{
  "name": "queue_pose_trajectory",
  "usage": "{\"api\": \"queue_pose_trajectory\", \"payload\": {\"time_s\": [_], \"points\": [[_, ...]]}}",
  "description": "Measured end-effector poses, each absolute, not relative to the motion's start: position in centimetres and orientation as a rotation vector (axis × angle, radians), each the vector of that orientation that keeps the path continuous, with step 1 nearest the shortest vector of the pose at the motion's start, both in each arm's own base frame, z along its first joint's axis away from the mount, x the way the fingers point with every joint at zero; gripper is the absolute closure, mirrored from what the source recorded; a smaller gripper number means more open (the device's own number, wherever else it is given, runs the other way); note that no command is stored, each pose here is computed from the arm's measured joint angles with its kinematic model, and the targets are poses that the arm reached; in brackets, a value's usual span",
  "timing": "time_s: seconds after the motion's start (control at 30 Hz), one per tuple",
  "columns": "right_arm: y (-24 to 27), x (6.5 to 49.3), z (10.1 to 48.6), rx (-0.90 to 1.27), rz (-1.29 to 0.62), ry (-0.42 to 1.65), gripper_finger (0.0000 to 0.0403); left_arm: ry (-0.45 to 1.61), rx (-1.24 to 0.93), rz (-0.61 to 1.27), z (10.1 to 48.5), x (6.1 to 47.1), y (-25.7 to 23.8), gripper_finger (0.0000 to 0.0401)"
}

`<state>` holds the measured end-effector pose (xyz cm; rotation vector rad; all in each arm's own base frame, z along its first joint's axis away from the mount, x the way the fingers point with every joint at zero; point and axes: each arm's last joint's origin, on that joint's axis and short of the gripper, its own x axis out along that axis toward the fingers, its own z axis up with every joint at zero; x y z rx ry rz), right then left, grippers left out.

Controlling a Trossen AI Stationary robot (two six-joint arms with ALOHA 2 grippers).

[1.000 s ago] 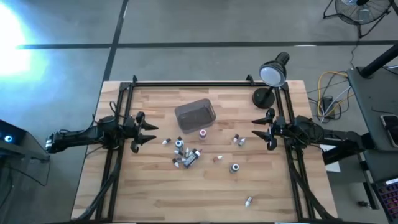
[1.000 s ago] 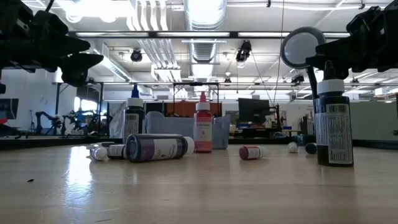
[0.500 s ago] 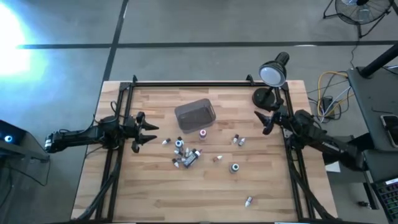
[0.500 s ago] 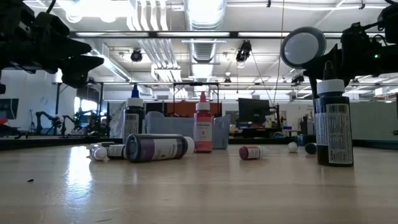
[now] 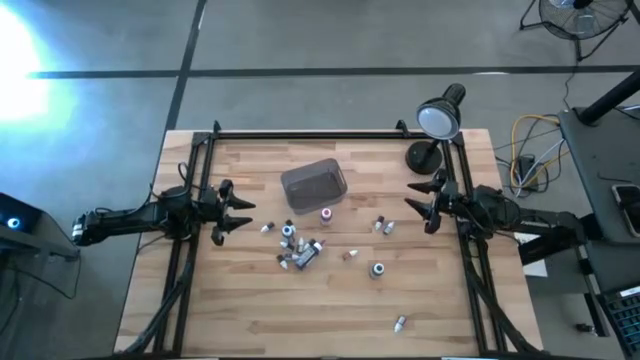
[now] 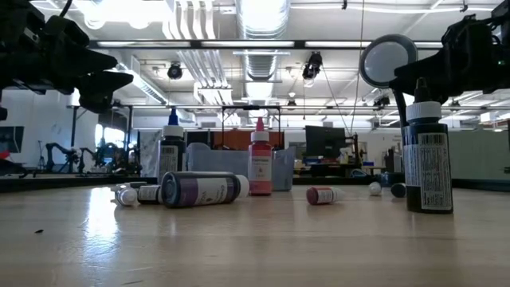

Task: Pick & Place food coloring
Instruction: Put the large blue food coloring bottle into the gray bin

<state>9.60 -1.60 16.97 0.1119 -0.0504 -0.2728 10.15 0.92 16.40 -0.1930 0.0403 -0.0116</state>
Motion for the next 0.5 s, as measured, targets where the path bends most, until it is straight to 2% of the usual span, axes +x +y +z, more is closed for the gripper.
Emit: {"api": "queue_pose_trajectory", "payload": {"time_s": [0.2, 0.3, 0.5], "points": [[-1.59, 9.6, 16.97, 0.112, -0.272, -0.05, 0.0181, 0.041, -0.193, -0.011, 16.39, 10.15, 0.92, 0.0224], [-1.86, 9.57, 17.05, 0.138, -0.366, -0.067, 0.0181, 0.041, -0.193, -0.012, 16.39, 10.15, 0.92, 0.0224], [-2.14, 9.49, 17.13, 0.481, -0.451, -0.163, 0.0181, 0.042, -0.193, -0.011, 16.37, 10.15, 0.92, 0.0224]]}}
